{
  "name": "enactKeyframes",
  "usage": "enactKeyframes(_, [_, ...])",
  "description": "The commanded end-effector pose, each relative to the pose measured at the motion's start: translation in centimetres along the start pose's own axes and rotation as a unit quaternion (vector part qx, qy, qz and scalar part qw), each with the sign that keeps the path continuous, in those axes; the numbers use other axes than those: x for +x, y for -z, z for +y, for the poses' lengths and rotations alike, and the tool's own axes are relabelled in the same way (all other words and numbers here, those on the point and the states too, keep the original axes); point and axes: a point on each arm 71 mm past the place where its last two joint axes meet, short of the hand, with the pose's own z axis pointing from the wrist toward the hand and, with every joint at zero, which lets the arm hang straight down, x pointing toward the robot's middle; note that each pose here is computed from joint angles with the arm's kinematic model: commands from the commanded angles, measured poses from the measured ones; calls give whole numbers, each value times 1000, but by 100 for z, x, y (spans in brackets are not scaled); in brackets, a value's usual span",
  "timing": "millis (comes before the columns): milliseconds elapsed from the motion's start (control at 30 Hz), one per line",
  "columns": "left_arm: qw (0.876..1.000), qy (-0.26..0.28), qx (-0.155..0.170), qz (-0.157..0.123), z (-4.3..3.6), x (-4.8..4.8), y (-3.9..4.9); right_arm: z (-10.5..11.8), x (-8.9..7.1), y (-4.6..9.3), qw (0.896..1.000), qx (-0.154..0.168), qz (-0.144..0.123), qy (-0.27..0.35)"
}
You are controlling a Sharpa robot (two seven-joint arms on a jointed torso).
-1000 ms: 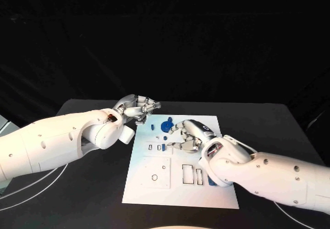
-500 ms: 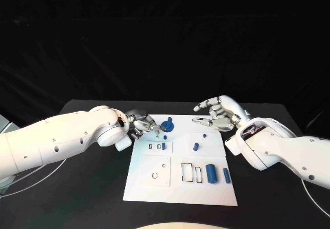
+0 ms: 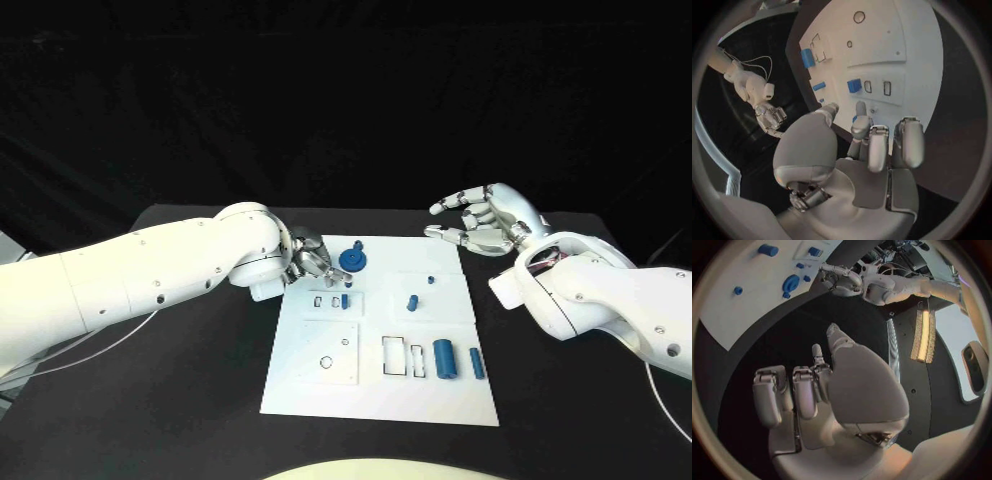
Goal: Assemble the parts on the task board
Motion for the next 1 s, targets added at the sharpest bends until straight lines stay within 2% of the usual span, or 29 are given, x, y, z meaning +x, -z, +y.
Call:
enactKeyframes(33, [999,-35,-25,14,-18,10,-19,-10,-16,-8,1000,4,-1,-5])
enactKeyframes(267, [998,-52,-29,34,-90,55,-67,-35,-37,-25,1000,10,-3,-1])
enactKeyframes(533, [996,-62,-37,51,-116,107,-135,-48,-48,-41,1000,13,-4,1])
enactKeyframes(1000, [995,-61,-37,63,-164,155,-194,-47,-32,-64,1000,15,-3,4])
